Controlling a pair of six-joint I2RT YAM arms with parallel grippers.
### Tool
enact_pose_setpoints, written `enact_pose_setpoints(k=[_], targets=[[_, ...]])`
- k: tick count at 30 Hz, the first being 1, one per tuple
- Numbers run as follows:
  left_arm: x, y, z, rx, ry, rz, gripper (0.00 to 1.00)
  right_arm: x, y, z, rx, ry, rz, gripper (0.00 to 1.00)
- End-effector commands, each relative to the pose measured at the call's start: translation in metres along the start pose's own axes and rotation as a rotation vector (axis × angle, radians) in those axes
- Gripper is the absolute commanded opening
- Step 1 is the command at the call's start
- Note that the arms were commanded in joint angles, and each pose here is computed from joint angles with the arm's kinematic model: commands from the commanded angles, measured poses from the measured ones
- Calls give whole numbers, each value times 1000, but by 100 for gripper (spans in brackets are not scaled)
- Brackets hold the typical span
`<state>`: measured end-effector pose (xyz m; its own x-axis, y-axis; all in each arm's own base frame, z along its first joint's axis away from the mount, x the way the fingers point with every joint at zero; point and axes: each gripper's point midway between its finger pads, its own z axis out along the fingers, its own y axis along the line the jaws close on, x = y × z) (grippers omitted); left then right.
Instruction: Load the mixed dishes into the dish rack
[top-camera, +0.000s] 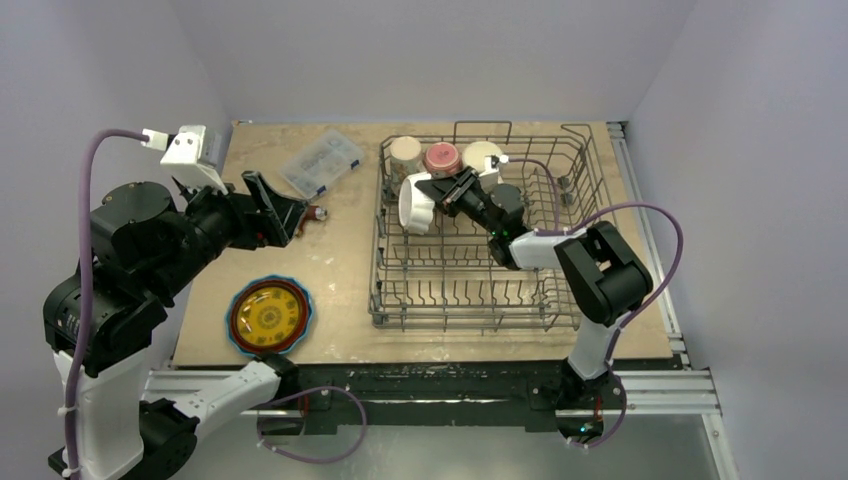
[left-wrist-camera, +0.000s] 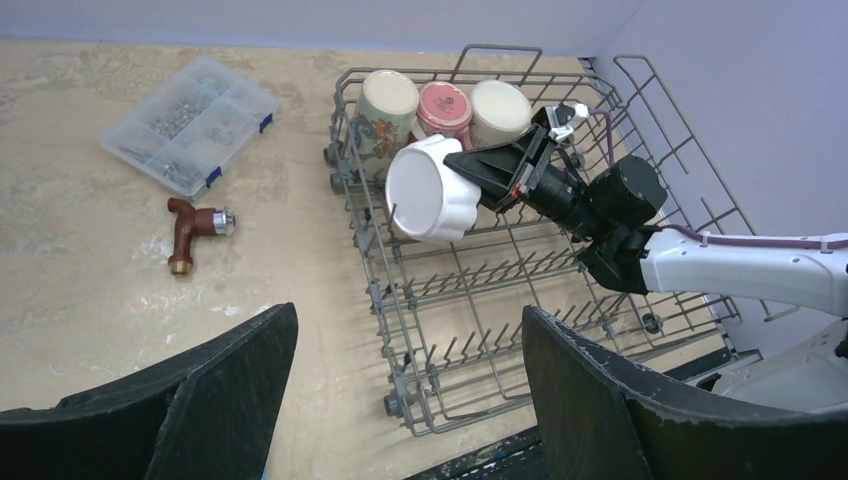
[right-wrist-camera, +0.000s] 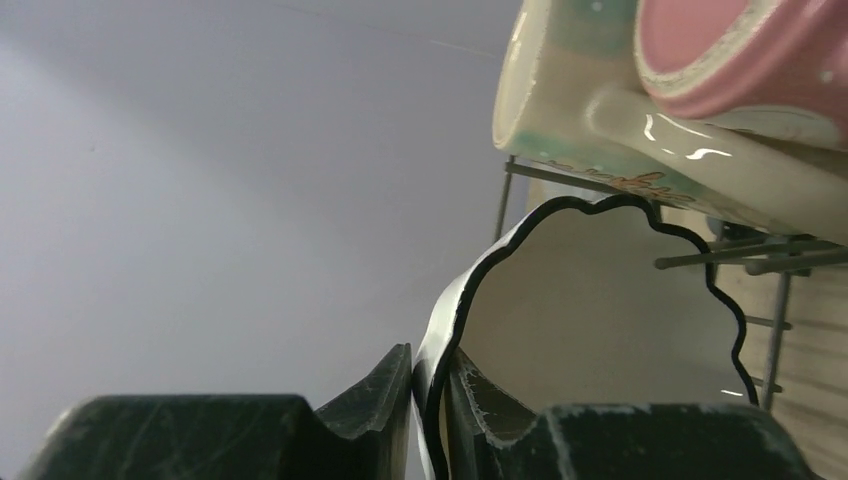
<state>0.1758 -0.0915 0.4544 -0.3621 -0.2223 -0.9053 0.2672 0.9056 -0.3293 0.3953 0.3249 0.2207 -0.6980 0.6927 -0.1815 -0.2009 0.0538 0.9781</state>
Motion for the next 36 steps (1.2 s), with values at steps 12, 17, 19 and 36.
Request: enact_pose_setpoints(k=[12, 17, 19, 36], targets=[[-7, -4, 4, 17, -19, 18, 82, -10, -5, 11, 179, 45, -214, 52], [-6, -5, 6, 21, -12, 14, 82, -14, -14, 12, 298, 79, -284, 62], [-5, -5, 6, 19, -10, 13, 82, -16, -17, 12, 357, 93, -306, 66], [10, -3, 16, -5, 53, -42, 86, -20, -10, -27, 691, 271, -581, 93]])
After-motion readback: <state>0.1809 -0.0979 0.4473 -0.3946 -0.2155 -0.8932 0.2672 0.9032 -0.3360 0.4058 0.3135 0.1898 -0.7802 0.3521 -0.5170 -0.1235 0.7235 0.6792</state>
